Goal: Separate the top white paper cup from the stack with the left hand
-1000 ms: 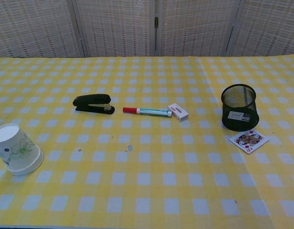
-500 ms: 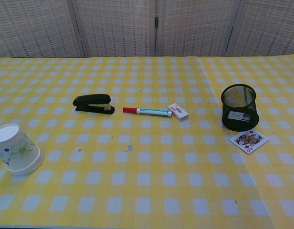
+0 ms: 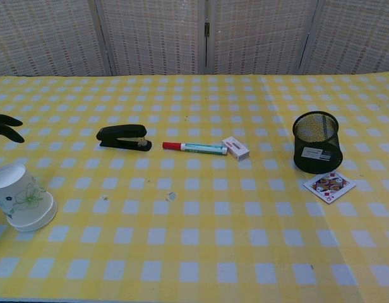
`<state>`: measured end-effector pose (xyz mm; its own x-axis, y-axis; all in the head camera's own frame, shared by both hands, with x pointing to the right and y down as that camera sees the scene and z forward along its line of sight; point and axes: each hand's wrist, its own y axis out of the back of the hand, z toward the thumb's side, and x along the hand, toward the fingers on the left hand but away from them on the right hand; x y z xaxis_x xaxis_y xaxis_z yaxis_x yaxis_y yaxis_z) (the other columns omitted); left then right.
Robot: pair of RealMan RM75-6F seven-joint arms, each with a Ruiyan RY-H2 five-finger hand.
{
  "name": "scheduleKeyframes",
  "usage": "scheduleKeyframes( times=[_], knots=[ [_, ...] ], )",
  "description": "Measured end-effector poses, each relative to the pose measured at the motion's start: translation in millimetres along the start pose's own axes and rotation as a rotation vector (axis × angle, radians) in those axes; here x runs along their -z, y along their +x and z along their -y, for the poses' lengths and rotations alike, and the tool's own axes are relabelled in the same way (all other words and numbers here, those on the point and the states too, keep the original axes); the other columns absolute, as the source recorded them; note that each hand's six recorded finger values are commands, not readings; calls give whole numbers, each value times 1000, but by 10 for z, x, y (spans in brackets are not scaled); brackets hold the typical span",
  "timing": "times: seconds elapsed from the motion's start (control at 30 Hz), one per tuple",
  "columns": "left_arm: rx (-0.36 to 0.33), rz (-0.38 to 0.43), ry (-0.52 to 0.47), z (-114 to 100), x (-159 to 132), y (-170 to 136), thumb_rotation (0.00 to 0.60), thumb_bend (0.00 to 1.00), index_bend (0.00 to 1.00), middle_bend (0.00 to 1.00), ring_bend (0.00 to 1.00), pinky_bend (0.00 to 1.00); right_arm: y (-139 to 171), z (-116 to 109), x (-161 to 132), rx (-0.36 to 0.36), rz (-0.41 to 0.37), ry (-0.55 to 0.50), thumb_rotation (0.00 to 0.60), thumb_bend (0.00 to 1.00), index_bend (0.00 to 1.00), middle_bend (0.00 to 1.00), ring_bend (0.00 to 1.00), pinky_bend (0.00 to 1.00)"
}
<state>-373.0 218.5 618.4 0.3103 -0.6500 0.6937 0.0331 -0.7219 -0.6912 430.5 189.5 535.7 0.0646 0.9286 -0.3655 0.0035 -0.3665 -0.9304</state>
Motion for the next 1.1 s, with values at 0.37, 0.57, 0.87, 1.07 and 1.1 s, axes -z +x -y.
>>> scheduleKeyframes(
  times=[0.37, 0.57, 0.87, 1.07, 1.1],
  knots=[
    [33, 8, -3, 92, -41, 108, 600, 354, 254, 66, 76, 0, -8, 26, 22, -6, 5, -6, 600, 308, 0, 46, 144, 45],
    [45, 6, -7, 126, -44, 126, 600, 376, 276, 78, 84, 0, -13, 33, 28, -7, 8, -6, 600, 307, 0, 46, 144, 45],
    [46, 4, -10, 132, -35, 134, 600, 398, 304, 94, 97, 0, -19, 42, 29, -10, 9, -7, 600, 308, 0, 46, 144, 45],
    [36, 5, -12, 127, -40, 139, 600, 432, 330, 113, 116, 0, -23, 48, 29, -12, 11, -7, 600, 307, 0, 46, 144, 45],
    [35, 6, -13, 126, -41, 140, 600, 445, 338, 119, 119, 0, -24, 48, 29, -13, 11, -7, 600, 307, 0, 46, 144, 45]
  ],
)
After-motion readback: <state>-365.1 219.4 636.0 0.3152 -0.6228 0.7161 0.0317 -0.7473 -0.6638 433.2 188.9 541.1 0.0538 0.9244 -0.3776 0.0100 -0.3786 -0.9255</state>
